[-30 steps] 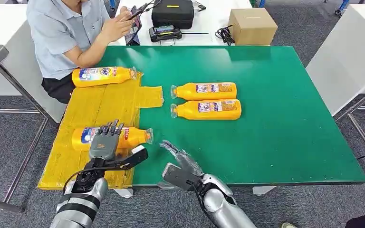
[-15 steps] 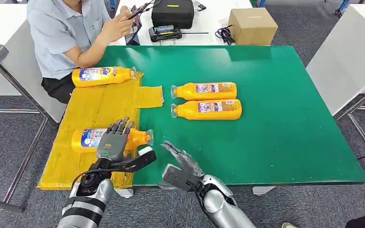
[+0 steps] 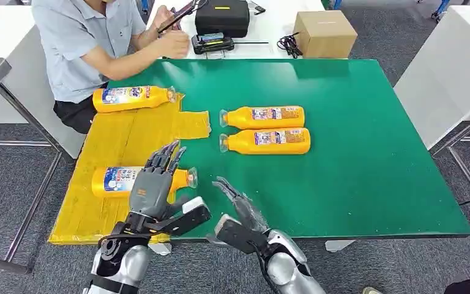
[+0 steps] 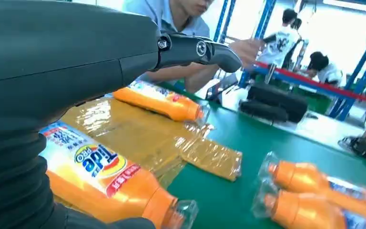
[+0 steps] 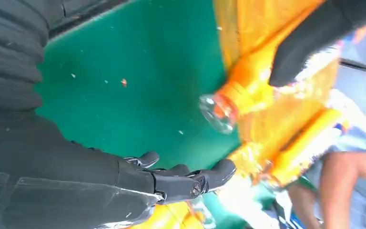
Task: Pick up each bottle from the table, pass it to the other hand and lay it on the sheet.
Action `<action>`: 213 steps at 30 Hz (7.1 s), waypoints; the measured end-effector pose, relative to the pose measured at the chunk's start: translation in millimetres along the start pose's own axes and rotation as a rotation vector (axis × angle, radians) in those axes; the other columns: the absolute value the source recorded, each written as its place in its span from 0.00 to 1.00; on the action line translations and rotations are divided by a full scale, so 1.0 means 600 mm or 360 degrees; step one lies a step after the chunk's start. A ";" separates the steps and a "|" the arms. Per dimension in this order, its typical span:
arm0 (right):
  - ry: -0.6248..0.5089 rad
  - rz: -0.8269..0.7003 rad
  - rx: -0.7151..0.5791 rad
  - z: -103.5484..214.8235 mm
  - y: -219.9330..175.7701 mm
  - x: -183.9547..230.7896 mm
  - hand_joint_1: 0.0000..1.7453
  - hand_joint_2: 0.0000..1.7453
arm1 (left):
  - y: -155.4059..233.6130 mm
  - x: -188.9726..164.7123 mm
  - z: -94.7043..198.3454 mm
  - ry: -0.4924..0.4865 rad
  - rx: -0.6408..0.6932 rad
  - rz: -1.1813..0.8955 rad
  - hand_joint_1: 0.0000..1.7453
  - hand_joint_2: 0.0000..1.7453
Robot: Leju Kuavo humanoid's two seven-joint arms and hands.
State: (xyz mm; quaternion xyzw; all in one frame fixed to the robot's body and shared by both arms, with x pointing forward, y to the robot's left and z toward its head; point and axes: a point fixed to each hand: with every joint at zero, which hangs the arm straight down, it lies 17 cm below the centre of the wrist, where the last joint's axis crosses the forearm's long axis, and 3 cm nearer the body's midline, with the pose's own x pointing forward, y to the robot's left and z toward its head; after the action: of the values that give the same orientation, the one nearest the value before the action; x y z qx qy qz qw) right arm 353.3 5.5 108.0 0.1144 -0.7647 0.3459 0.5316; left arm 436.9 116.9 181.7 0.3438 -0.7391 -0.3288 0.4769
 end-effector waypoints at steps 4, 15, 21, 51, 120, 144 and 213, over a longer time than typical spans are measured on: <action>-0.0100 -0.0012 -0.0032 0.004 -0.009 0.038 0.00 1.00 | 0.018 0.000 0.005 0.0009 0.0060 0.0061 0.00 1.00; -0.0078 0.0531 -0.0531 0.073 -0.165 0.053 0.00 1.00 | 0.059 -0.003 0.051 0.0041 0.0167 0.0765 0.00 1.00; 0.0039 0.0783 -0.0621 0.109 -0.218 0.017 0.00 1.00 | 0.091 -0.004 0.053 0.0046 0.0249 0.0901 0.00 1.00; 0.0781 0.1574 -0.0307 0.157 -0.260 -0.184 0.00 1.00 | 0.114 0.000 0.060 0.0041 0.0271 0.1014 0.00 1.00; 0.1169 0.1346 -0.0075 0.097 -0.280 -0.317 0.99 1.00 | 0.082 0.045 0.042 -0.0045 0.0098 0.1091 0.00 1.00; 0.0962 0.0903 -0.0074 0.084 -0.274 -0.314 0.97 1.00 | 0.084 0.053 0.027 -0.0078 0.0119 0.1203 0.00 1.00; 0.0135 0.0134 0.0187 -0.064 -0.003 -0.064 0.35 1.00 | -0.157 0.026 0.046 0.0585 -0.0134 0.2454 1.00 1.00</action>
State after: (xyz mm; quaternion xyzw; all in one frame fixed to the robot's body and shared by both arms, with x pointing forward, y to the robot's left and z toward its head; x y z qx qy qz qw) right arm 397.9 22.0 81.9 0.0983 -0.7239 0.4167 0.5410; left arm 424.7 56.6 103.4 -0.2345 -0.6652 0.1284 0.6972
